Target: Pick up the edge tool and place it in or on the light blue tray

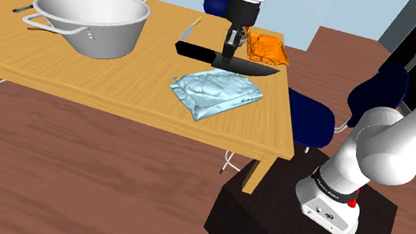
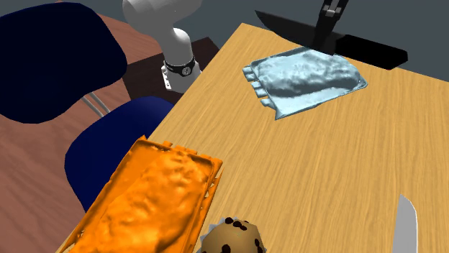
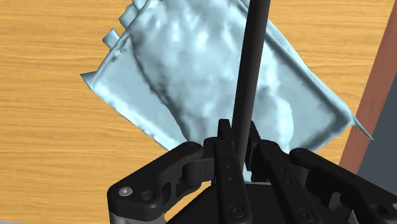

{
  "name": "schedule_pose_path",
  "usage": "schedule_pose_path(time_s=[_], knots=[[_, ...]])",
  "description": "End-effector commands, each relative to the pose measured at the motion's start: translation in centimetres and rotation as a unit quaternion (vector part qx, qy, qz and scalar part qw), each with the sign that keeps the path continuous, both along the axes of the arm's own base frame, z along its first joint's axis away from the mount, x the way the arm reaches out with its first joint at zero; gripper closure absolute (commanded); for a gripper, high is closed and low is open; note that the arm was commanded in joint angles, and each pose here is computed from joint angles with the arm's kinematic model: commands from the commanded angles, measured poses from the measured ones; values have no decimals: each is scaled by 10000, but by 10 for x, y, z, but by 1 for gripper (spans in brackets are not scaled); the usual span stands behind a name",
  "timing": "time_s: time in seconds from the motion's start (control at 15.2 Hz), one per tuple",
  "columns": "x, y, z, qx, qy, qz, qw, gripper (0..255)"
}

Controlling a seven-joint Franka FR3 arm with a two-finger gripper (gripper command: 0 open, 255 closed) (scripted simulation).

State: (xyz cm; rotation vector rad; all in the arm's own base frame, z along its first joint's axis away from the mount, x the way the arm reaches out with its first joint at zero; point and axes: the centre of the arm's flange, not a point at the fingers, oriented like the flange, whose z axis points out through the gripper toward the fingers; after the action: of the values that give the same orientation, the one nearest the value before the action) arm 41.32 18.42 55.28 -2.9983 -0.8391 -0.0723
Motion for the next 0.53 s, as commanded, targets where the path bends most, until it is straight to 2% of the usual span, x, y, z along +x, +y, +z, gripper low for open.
schedule_pose_path(time_s=[0.0,0.26,0.46], knots=[[0,0,-10,2,-3,0,10000,255],[0,0,-31,2,-3,0,10000,255],[0,0,-32,2,-3,0,10000,255]])
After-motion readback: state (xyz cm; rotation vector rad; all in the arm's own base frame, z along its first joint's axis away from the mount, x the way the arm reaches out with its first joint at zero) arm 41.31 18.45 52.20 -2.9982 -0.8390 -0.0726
